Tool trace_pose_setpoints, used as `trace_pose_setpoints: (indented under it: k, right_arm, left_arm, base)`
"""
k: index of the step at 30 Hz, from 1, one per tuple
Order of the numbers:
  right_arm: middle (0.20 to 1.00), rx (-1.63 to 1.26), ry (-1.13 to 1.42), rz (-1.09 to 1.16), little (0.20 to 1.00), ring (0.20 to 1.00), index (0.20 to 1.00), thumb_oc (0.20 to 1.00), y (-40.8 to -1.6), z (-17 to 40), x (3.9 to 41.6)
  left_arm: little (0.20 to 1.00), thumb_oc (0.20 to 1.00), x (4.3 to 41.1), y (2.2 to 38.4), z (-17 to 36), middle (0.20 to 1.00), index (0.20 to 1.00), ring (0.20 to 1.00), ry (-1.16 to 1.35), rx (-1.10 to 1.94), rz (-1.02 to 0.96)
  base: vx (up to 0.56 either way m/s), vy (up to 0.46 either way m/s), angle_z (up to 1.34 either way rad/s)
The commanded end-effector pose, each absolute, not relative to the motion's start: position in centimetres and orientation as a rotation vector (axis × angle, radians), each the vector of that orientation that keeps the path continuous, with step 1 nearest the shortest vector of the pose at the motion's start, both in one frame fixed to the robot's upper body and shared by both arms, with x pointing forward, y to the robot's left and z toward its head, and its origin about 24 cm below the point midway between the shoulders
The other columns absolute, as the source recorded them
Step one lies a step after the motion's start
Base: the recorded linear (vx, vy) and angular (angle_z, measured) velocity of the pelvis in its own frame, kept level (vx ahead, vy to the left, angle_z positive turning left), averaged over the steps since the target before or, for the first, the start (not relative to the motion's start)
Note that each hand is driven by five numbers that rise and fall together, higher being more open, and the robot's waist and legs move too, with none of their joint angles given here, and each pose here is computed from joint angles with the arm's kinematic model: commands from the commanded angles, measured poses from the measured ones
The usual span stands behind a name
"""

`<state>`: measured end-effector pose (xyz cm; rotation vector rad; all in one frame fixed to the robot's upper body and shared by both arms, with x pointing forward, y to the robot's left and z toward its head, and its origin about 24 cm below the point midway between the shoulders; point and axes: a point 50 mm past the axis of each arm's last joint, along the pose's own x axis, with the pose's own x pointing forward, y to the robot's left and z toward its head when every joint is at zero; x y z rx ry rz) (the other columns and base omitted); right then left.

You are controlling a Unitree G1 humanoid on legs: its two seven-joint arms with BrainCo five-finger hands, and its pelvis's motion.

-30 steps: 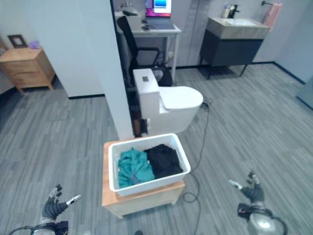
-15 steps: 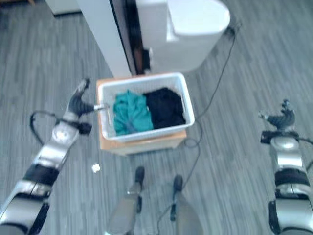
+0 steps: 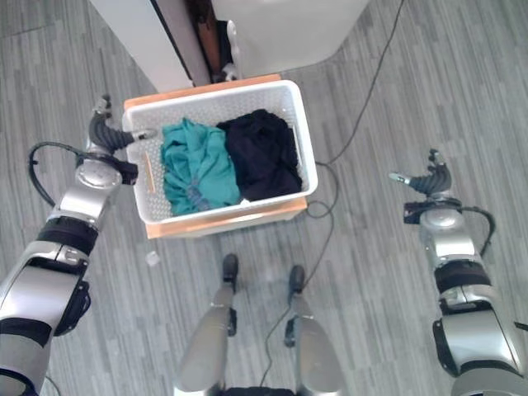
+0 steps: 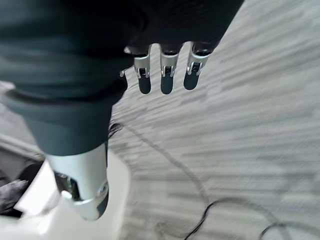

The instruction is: Grab the laundry basket,head to the washer,open it,put in the laundry and shut it.

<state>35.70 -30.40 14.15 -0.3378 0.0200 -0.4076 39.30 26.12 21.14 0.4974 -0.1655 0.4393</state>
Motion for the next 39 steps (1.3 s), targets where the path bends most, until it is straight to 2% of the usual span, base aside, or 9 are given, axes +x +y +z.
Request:
trace_pose_setpoints:
  k: [1, 8, 13, 21, 24, 29, 39]
  right_arm:
    - [1.0, -0.35, -0.096, -0.473, 1.0, 1.0, 1.0, 1.0, -31.7, 16.3, 34.8]
    - [1.0, -0.356, -0.146, -0.479, 1.0, 1.0, 1.0, 1.0, -30.9, 16.5, 34.7]
    - [1.0, -0.353, -0.168, -0.49, 1.0, 1.0, 1.0, 1.0, -30.4, 18.1, 35.8]
    - [1.0, -0.342, -0.235, -0.467, 1.0, 1.0, 1.0, 1.0, -28.8, 21.8, 37.4]
    - [1.0, -0.289, -0.284, -0.386, 1.0, 1.0, 1.0, 1.0, -26.3, 22.1, 37.8]
    - [1.0, -0.236, -0.302, -0.338, 1.0, 1.0, 1.0, 1.0, -24.5, 21.2, 37.9]
    - [1.0, -0.208, -0.343, -0.294, 1.0, 1.0, 1.0, 1.0, -22.5, 21.8, 38.4]
  left_arm:
    - [1.0, 1.0, 38.5, 28.1, 22.2, 1.0, 1.0, 1.0, -0.23, 0.417, 0.543]
    - [1.0, 1.0, 38.0, 26.7, 22.4, 1.0, 1.0, 1.0, -0.312, 0.374, 0.543]
    - [1.0, 1.0, 38.7, 23.4, 19.3, 1.0, 1.0, 1.0, -0.239, 0.351, 0.414]
    - [1.0, 1.0, 39.5, 21.0, 18.6, 1.0, 1.0, 1.0, -0.184, 0.144, 0.273]
    - [1.0, 1.0, 40.0, 21.8, 20.0, 1.0, 1.0, 1.0, -0.194, 0.115, 0.334]
    - [1.0, 1.0, 39.4, 23.0, 22.2, 1.0, 1.0, 1.0, -0.295, 0.089, 0.456]
    - [1.0, 1.0, 38.3, 23.9, 20.6, 1.0, 1.0, 1.0, -0.303, 0.148, 0.572]
  base:
    - [0.0, 0.0, 0.0]
    - [0.01, -0.006, 0.04]
    - [0.0, 0.0, 0.0]
    - [0.0, 0.0, 0.0]
    - [0.0, 0.006, -0.01]
    - [0.0, -0.003, 0.03]
    - [0.0, 0.0, 0.0]
